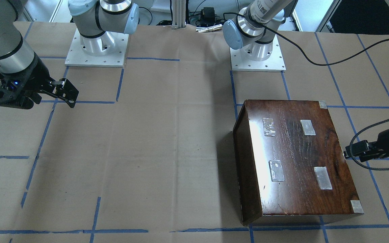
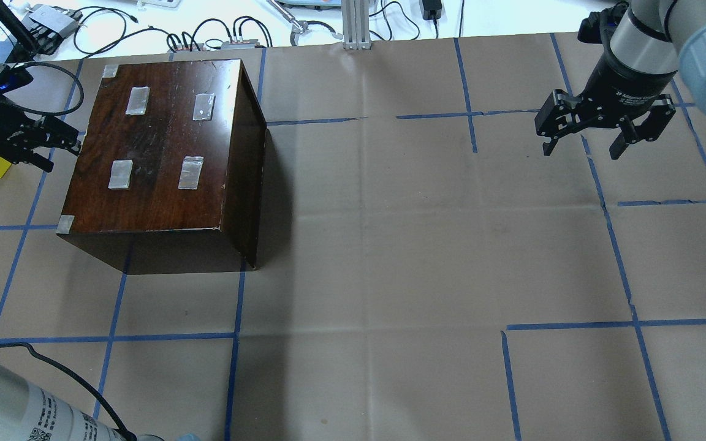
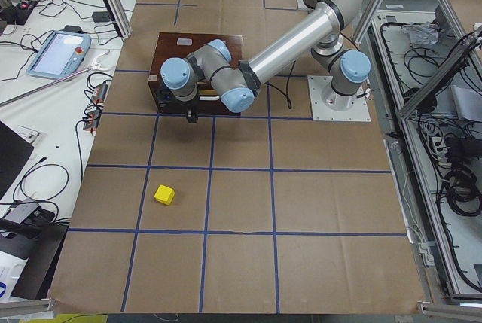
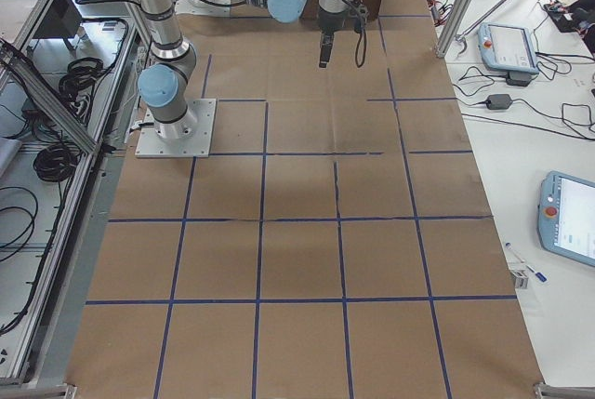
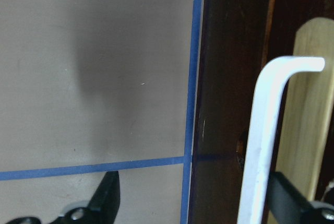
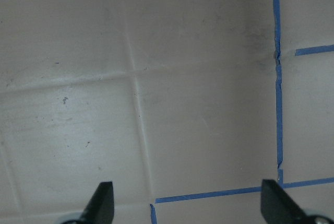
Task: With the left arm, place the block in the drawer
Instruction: 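Pull the drawer open outward with the left gripper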
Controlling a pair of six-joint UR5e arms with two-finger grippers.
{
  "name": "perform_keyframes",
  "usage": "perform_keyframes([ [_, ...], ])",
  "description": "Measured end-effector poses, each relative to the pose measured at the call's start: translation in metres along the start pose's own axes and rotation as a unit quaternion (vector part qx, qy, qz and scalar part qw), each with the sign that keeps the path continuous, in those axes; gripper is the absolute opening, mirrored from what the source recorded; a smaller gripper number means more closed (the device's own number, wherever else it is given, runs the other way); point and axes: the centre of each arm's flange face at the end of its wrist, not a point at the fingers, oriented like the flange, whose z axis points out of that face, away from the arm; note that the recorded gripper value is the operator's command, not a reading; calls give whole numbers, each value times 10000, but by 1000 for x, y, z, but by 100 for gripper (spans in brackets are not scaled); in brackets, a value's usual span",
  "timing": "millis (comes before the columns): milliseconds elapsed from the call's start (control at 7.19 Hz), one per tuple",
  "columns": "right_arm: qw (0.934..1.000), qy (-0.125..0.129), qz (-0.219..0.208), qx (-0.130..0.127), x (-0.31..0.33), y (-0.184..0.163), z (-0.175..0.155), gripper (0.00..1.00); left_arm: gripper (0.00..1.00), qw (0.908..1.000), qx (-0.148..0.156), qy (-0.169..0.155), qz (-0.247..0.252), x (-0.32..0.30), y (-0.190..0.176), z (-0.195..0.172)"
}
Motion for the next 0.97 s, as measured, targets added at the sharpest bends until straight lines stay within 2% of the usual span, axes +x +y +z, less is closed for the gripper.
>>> perform_keyframes([
  [695, 10000, 0, 0, 3, 0, 0, 0, 100, 98, 9999, -100, -106, -20, -5, 1, 4],
  [974, 10000, 0, 0, -1, 0, 0, 0, 100, 98, 9996, -108, -248, -18, -10, 1, 0],
])
